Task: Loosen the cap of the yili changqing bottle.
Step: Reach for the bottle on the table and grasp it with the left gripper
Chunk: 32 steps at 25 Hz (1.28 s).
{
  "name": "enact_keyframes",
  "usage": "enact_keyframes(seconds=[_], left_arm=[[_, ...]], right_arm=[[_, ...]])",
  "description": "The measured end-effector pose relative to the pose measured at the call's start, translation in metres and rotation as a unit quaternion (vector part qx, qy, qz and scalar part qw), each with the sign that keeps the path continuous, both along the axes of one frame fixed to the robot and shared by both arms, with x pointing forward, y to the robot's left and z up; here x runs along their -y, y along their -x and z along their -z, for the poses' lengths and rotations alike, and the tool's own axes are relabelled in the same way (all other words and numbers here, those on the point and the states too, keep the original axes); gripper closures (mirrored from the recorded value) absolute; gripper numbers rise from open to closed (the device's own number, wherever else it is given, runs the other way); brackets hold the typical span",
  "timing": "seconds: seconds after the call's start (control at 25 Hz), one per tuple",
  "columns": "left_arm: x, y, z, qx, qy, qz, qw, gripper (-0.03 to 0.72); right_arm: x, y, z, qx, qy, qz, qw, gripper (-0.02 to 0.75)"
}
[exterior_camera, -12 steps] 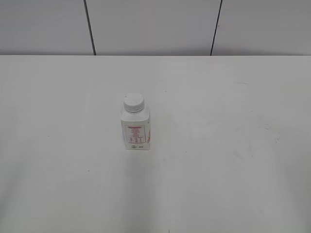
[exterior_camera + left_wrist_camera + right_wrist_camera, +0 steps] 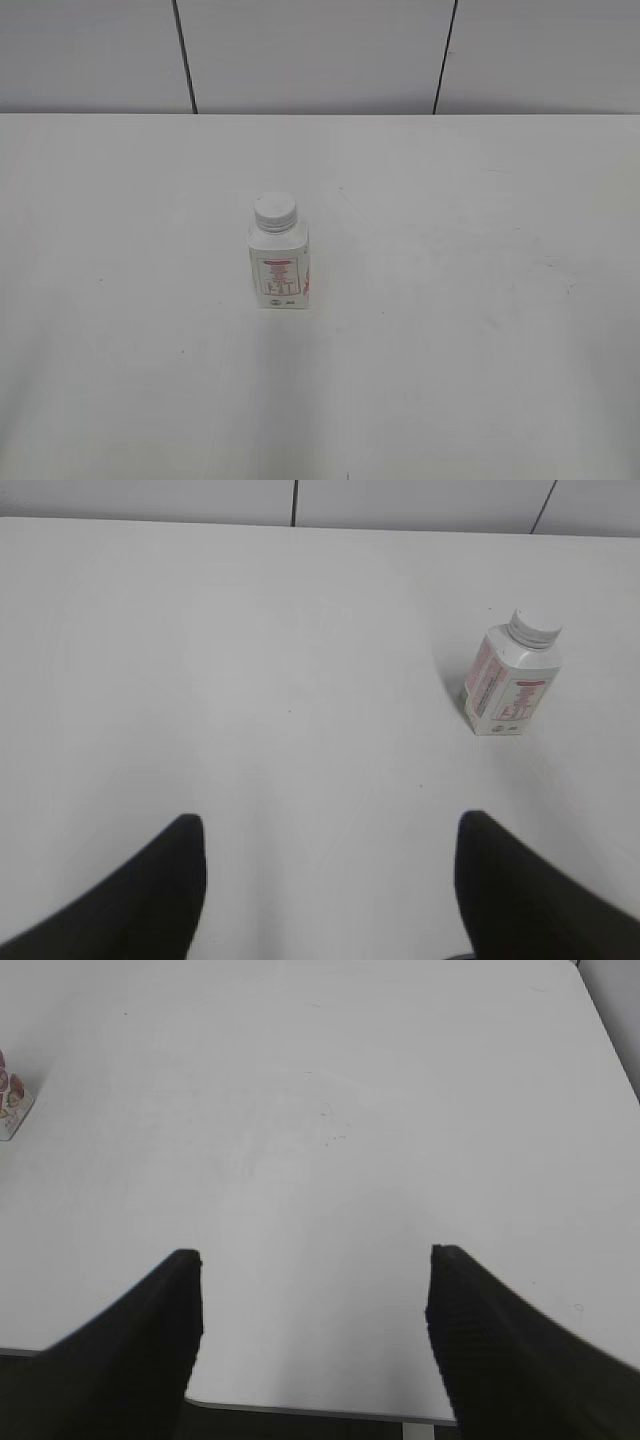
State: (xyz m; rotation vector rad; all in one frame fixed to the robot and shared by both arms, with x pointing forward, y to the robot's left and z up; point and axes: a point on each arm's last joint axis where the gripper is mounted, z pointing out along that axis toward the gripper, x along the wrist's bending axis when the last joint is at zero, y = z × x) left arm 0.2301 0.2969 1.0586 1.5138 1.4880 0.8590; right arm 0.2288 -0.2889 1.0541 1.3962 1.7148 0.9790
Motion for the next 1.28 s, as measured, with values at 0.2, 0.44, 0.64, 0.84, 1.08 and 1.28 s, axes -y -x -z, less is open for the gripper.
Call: enact_keyframes(seconds=[0.2,0.44,0.64,0.84,1.08,1.28], left_arm=[[0.0,0.0,0.0,0.0,0.0,0.0,1.0,0.207],[0.0,0.0,0.0,0.0,0.0,0.0,1.0,0.207],[0.0,0.0,0.0,0.0,0.0,0.0,1.0,0.207],[0.0,0.0,0.0,0.0,0.0,0.0,1.0,0.207],[0.0,0.0,0.0,0.001,-0.001,-0.001,1.0,0.207],[0.0,-0.001,-0.014,0.06,0.003,-0.003,0.998,0.207]], right_arm=[[0.0,0.0,0.0,0.0,0.0,0.0,1.0,0.183],[0.0,0.0,0.0,0.0,0.0,0.0,1.0,0.183],[0.0,0.0,0.0,0.0,0.0,0.0,1.0,0.183],[0.0,0.0,0.0,0.0,0.0,0.0,1.0,0.183],[0.0,0.0,0.0,0.0,0.0,0.0,1.0,0.183],[0.0,0.0,0.0,0.0,0.0,0.0,1.0,0.183]])
